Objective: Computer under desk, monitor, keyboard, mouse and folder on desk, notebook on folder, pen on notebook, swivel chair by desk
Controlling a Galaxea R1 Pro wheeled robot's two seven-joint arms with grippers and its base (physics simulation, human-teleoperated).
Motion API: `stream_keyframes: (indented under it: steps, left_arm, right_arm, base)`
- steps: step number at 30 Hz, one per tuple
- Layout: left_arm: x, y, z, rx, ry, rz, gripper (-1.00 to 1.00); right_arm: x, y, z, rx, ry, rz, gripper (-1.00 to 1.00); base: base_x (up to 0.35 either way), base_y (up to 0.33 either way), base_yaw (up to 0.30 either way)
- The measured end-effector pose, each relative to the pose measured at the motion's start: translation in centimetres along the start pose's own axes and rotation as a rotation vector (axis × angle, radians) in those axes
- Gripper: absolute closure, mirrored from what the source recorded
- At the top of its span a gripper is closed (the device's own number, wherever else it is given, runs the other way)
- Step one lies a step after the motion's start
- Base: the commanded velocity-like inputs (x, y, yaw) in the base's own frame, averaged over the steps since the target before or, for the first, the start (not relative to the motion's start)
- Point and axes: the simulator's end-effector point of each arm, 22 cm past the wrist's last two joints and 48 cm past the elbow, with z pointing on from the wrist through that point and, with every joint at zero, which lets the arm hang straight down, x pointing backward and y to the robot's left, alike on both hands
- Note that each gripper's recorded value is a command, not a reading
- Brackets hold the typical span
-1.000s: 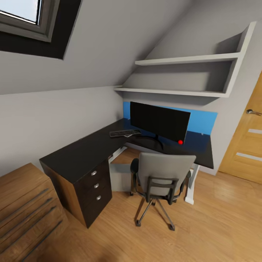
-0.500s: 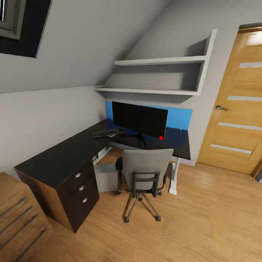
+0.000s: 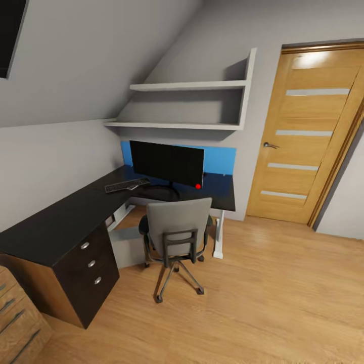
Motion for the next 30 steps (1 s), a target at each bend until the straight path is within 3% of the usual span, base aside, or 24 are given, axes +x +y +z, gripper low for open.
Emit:
stream_keyframes:
  steps: [19,30]
  left_arm:
    - [-0.30,-0.12,0.02,0.003,-0.009,0.001,-1.00]
    - [-0.58,-0.27,0.02,0.006,-0.016,-0.001,-1.00]
  right_arm:
    - [-0.41,-0.21,0.07,0.004,-0.014,0.001,-1.00]
    - [-0.68,-0.40,0.11,0.009,-0.022,0.002,-1.00]
  base:
    - [0.004,0.000,-0.298]
    - [0.209,0.000,-0.292]
